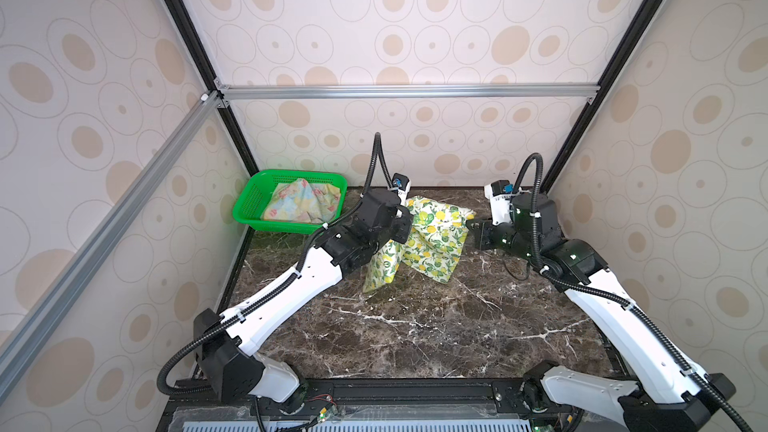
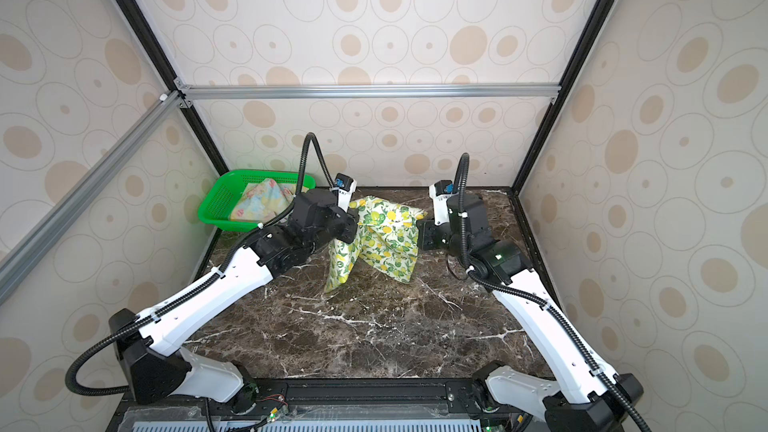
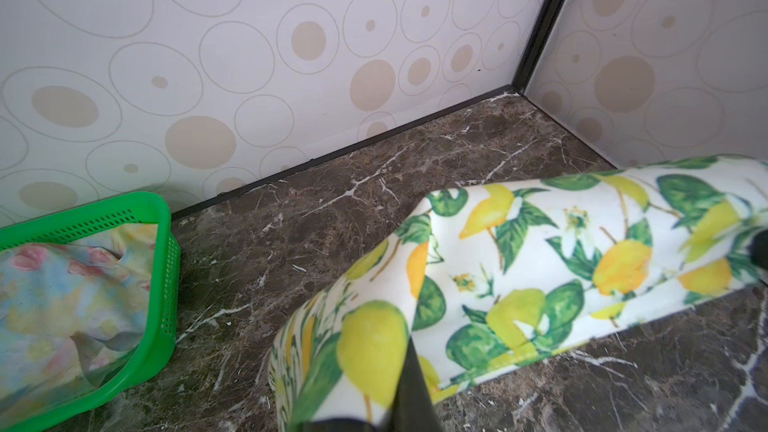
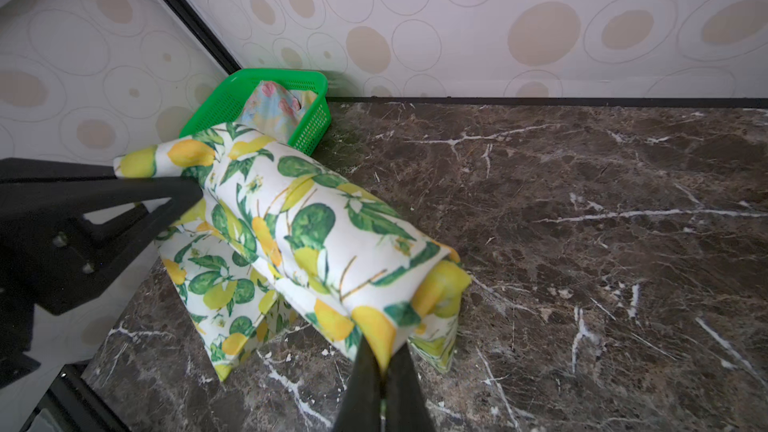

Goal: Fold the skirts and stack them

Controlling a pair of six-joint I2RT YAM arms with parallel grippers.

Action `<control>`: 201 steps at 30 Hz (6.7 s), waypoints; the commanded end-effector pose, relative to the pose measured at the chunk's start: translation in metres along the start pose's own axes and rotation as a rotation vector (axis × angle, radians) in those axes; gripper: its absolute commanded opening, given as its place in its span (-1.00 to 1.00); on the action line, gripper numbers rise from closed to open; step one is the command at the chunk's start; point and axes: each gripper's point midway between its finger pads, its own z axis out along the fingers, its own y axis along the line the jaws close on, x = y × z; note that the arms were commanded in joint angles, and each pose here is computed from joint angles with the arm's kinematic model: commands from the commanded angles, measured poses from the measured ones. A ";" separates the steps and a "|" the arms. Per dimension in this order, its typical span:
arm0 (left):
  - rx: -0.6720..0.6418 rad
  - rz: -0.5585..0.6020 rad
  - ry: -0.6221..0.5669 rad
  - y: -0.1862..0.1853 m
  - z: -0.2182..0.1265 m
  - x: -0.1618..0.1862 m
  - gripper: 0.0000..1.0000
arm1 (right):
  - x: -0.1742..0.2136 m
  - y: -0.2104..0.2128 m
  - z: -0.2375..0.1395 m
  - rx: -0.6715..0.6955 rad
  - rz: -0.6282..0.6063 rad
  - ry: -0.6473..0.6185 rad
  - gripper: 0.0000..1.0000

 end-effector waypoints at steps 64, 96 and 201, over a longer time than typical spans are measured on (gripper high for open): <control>0.086 0.567 0.295 -0.111 0.065 0.229 0.16 | 0.163 -0.125 0.114 0.203 0.466 0.467 -1.00; -0.097 0.509 0.188 -0.070 0.090 0.160 -1.00 | 0.131 -0.119 0.104 0.156 0.479 0.398 -1.00; -0.049 -0.259 0.480 0.013 0.026 0.308 0.06 | 0.221 -0.219 0.158 0.570 0.534 0.518 -1.00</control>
